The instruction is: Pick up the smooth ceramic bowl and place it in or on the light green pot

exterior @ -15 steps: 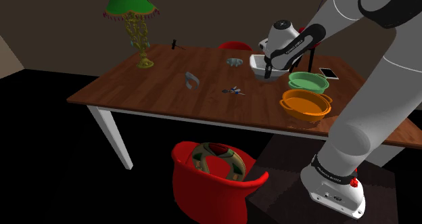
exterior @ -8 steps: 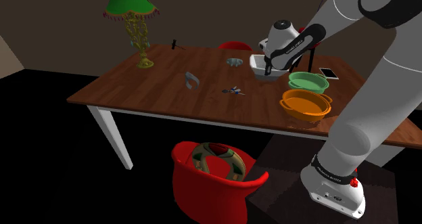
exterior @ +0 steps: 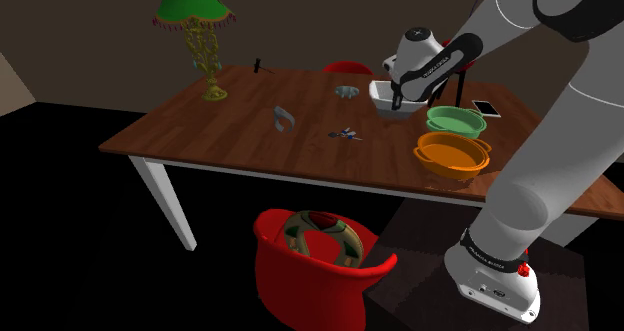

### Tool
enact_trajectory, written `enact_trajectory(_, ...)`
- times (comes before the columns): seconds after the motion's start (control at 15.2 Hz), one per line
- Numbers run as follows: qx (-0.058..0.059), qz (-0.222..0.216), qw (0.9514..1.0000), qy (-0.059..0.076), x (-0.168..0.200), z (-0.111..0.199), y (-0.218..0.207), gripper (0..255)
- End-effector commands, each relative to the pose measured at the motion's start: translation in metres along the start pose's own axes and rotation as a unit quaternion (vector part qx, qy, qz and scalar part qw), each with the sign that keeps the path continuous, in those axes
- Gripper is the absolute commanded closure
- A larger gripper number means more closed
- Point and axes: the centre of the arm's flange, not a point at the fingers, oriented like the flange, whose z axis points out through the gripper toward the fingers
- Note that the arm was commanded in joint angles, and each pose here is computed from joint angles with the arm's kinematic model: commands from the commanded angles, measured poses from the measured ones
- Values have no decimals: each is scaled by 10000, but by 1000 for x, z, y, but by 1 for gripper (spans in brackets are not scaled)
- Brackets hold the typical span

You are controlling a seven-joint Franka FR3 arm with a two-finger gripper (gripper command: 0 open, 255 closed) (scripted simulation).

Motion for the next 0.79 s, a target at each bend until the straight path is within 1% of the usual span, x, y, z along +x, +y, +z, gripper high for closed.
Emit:
enact_trajectory(0.0,-1,0,10000,1,0,-8,4,255)
enact_trajectory(0.73,-1,0,10000,1,1,-59,32,255)
